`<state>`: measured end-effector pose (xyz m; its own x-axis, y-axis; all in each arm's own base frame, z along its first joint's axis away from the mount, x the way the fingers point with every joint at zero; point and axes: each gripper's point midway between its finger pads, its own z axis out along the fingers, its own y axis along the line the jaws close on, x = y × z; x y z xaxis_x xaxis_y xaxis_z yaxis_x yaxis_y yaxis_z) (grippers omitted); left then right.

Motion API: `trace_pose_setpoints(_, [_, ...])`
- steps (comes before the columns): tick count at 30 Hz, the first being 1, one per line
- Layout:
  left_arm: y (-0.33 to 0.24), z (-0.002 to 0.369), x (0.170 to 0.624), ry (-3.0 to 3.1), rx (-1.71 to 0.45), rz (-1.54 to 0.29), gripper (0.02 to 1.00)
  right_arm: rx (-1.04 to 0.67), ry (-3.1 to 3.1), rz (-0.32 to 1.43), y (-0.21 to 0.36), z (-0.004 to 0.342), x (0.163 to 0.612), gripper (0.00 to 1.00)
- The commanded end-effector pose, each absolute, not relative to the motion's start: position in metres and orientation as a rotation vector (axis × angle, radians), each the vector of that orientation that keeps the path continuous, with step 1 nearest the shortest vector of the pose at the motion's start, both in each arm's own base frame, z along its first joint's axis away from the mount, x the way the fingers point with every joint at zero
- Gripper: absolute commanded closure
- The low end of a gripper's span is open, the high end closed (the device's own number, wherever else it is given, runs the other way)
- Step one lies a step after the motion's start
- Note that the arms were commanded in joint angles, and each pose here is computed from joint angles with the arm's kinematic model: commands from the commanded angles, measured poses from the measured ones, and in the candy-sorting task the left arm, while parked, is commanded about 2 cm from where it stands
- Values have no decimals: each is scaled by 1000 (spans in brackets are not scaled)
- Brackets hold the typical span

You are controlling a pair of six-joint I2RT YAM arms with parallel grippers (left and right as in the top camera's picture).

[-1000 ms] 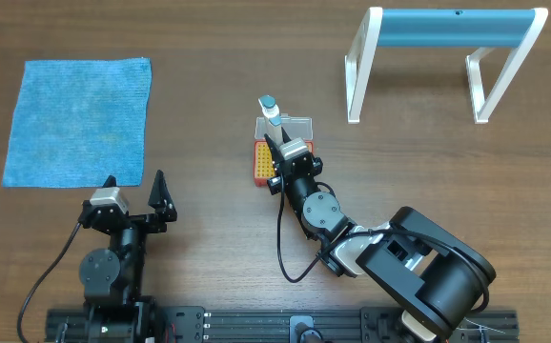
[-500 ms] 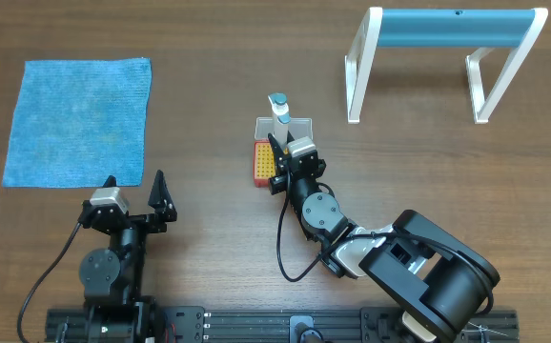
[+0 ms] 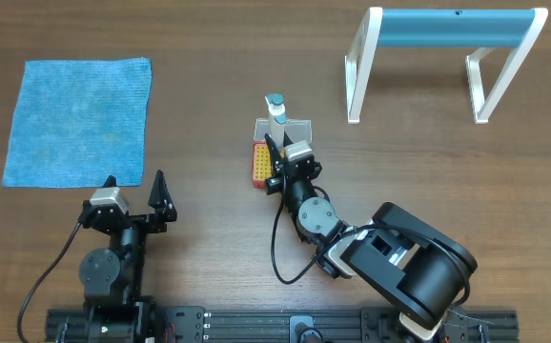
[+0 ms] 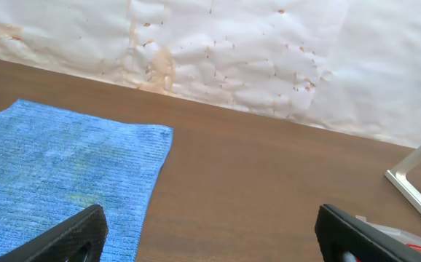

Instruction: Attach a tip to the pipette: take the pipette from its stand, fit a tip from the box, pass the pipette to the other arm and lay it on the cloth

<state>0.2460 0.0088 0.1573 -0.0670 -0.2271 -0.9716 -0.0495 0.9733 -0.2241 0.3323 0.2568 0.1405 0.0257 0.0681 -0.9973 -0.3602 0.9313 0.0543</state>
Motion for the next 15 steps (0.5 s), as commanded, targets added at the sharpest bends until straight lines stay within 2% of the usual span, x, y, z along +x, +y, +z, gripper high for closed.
trace_pose_setpoints(1, [9, 155, 246, 1638, -217, -148, 95, -442, 1559, 203, 259, 113, 310, 923])
trace_pose_setpoints(3, [9, 155, 246, 1638, -217, -148, 95, -427, 1499, 209, 259, 139, 309, 923])
trace_pose_setpoints(6, [9, 155, 246, 1638, -217, -148, 95, -400, 1365, 190, 253, 196, 306, 925])
trace_pose_setpoints(9, [9, 155, 246, 1638, -217, -148, 95, -314, 1287, 209, 237, 237, 308, 925])
trace_pose_setpoints(13, [9, 155, 246, 1638, -217, -148, 95, -275, 1131, 304, 238, 301, 298, 928])
trace_pose_setpoints(15, [9, 155, 246, 1638, -217, -148, 95, -339, 1135, 379, 249, 305, 289, 928])
